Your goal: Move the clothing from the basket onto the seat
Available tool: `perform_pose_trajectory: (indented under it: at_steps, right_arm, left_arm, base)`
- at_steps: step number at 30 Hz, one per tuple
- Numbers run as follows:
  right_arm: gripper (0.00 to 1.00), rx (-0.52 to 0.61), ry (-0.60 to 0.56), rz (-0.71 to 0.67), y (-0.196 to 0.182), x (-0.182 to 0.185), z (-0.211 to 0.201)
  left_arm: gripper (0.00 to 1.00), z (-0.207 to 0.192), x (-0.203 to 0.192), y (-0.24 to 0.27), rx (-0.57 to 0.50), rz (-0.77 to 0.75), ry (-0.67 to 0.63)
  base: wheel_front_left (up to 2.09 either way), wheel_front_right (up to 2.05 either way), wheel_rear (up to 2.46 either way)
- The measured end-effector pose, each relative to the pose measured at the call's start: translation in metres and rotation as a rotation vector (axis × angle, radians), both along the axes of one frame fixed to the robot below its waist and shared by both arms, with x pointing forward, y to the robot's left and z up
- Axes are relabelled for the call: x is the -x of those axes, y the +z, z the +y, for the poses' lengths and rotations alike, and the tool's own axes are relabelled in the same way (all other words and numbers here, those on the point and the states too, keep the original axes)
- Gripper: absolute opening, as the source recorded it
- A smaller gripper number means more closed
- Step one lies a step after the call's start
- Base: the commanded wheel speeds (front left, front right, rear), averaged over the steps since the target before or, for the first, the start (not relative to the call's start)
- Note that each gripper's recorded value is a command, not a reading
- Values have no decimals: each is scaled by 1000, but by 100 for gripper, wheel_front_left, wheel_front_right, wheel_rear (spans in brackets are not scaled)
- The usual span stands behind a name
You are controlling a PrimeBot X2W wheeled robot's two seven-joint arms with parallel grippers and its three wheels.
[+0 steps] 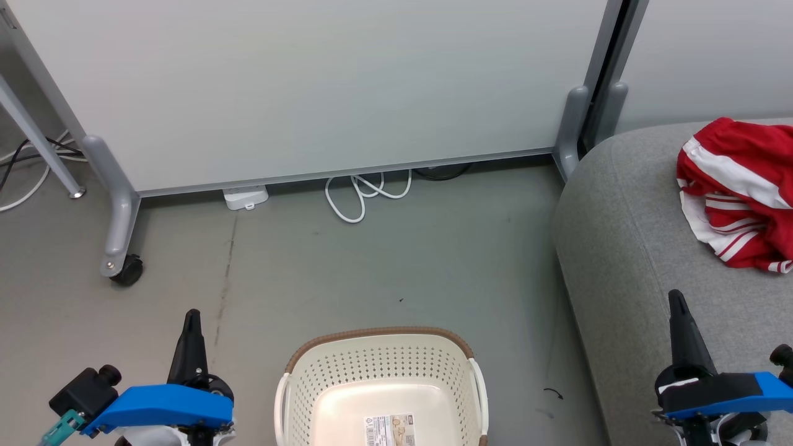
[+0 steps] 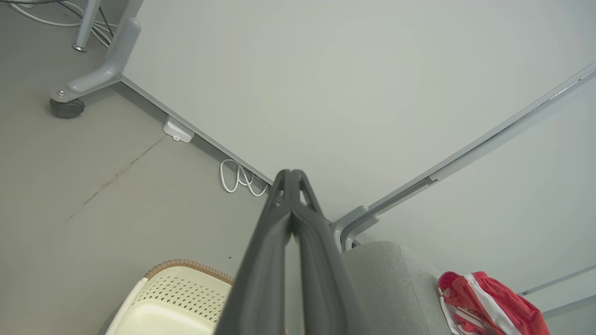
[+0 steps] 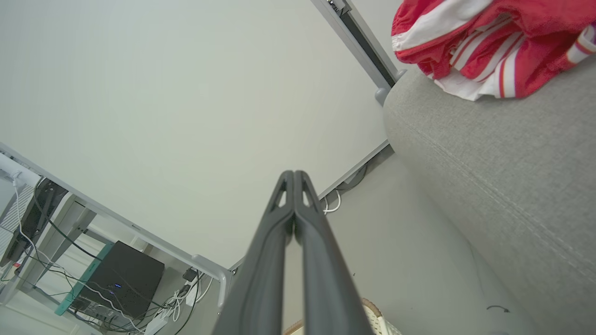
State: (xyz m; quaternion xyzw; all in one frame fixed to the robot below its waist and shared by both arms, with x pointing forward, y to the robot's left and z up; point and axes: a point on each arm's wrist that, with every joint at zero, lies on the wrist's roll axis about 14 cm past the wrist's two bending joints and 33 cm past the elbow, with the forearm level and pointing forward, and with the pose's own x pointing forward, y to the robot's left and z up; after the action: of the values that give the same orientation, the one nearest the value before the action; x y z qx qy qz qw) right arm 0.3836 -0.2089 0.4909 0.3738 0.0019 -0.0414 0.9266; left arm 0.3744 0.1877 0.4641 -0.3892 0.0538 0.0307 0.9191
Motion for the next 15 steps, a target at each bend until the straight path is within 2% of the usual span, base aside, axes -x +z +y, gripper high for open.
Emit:
perform_pose_trajectory:
  at_steps: [15]
  right_arm:
    - [0, -191, 1, -1, 0, -1, 1]
  left_arm:
    - [0, 5, -3, 5, 181, -7, 29]
  base:
    - [0, 0, 0]
